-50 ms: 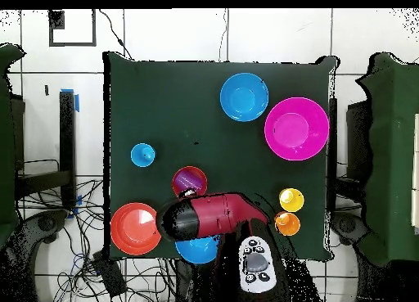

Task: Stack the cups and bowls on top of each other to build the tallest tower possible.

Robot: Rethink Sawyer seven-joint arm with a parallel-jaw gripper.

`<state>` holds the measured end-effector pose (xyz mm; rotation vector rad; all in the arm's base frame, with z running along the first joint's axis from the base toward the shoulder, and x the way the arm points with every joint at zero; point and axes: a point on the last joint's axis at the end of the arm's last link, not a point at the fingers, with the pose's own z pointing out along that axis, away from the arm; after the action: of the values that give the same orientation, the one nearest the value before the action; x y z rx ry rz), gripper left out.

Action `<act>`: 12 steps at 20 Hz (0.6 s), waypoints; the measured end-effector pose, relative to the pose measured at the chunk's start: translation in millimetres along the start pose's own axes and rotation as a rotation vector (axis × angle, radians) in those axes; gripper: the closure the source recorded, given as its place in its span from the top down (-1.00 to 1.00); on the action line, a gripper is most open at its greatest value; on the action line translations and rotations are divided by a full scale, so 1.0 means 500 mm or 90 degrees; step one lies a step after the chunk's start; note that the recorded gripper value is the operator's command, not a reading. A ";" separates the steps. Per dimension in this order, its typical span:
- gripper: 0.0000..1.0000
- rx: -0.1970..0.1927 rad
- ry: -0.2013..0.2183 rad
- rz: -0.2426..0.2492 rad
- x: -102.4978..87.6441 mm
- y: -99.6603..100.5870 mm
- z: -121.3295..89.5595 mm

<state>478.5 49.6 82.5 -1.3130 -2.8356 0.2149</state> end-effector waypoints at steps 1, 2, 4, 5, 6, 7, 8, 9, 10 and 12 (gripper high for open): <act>1.00 -0.001 -0.002 0.001 -0.002 0.000 -0.002; 1.00 -0.002 -0.003 0.001 -0.004 0.001 -0.004; 1.00 -0.005 -0.006 0.006 -0.014 0.000 -0.007; 1.00 -0.006 -0.007 0.010 -0.021 -0.001 -0.008; 1.00 -0.007 -0.009 0.015 -0.029 -0.003 -0.008; 1.00 -0.009 -0.010 0.022 -0.042 -0.006 -0.008; 1.00 -0.011 -0.012 0.032 -0.059 -0.010 -0.008; 1.00 -0.012 -0.014 0.037 -0.069 -0.012 -0.008; 1.00 -0.014 -0.015 0.042 -0.077 -0.014 -0.009; 1.00 -0.023 -0.021 0.056 -0.105 -0.018 -0.017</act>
<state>506.1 4.8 94.7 -1.4562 -2.8244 0.1899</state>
